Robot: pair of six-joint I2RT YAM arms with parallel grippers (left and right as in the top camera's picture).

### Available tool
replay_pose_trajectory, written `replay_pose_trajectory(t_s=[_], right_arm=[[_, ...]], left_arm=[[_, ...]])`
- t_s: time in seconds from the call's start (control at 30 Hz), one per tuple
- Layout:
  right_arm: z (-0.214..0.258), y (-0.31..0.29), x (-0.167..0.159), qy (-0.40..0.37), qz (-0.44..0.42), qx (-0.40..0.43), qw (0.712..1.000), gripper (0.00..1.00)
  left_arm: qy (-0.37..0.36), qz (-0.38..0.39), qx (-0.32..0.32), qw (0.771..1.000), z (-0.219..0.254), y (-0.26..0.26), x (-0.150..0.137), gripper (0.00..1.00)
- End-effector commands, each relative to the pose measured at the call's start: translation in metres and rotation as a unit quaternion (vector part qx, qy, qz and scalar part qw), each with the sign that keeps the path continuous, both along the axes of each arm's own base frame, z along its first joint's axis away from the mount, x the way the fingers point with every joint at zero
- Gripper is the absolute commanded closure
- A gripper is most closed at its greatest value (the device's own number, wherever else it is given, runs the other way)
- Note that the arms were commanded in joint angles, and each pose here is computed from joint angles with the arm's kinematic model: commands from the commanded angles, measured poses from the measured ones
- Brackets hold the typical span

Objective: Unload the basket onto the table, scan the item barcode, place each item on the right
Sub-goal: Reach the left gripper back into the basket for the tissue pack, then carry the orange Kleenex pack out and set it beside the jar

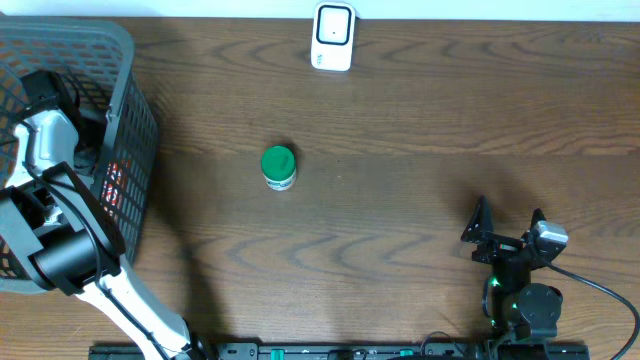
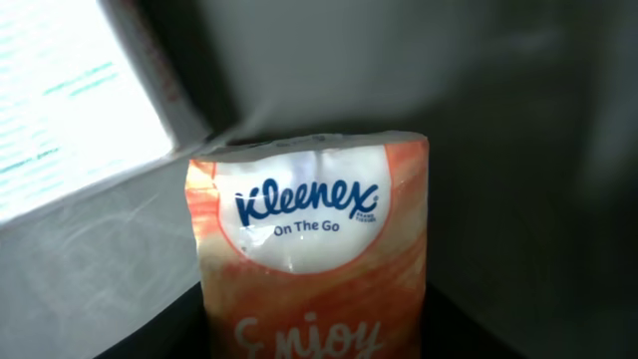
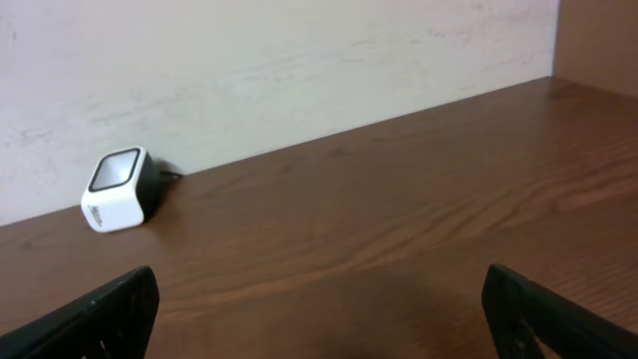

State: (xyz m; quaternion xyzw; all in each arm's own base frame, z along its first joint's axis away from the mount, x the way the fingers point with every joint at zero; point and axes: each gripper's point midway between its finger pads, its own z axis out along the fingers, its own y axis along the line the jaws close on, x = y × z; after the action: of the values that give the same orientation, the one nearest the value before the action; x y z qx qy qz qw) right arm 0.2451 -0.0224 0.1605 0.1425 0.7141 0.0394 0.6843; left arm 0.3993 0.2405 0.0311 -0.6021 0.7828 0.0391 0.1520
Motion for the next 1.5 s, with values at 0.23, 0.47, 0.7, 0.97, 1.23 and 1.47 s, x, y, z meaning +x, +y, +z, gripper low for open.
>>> replay_pose_trajectory(t_s=[0.23,0.47,0.7,0.97,1.23,1.47], right_arm=[[-0.001,-0.002,0.0,0.0,-0.006,0.005,1.0,0.01],[-0.001,-0.002,0.0,0.0,-0.006,0.005,1.0,0.01],[-0.001,-0.002,0.0,0.0,-0.006,0.005,1.0,0.01],[-0.001,-0.002,0.0,0.0,-0.006,0.005,1.0,0.01],[-0.001,-0.002,0.0,0.0,-0.006,0.005,1.0,0.01],[-0.001,-0.002,0.0,0.0,-0.006,0.005,1.0,0.01]], left_arm=[[-0.054,-0.02,0.033,0.998,0.129,0.002,-0.014,0.55],[-0.265,-0.078,0.064,0.959,0.308,-0.061,-0.044,0.55],[-0.357,-0.275,0.006,0.893,0.373,-0.215,-0.065,0.55],[-0.243,-0.483,0.01,0.841,0.296,-0.391,-0.06,0.55],[-0.098,-0.594,0.029,0.798,0.161,-0.511,-0.051,0.55],[0.039,-0.581,0.033,0.812,0.026,-0.526,-0.049,0.55]])
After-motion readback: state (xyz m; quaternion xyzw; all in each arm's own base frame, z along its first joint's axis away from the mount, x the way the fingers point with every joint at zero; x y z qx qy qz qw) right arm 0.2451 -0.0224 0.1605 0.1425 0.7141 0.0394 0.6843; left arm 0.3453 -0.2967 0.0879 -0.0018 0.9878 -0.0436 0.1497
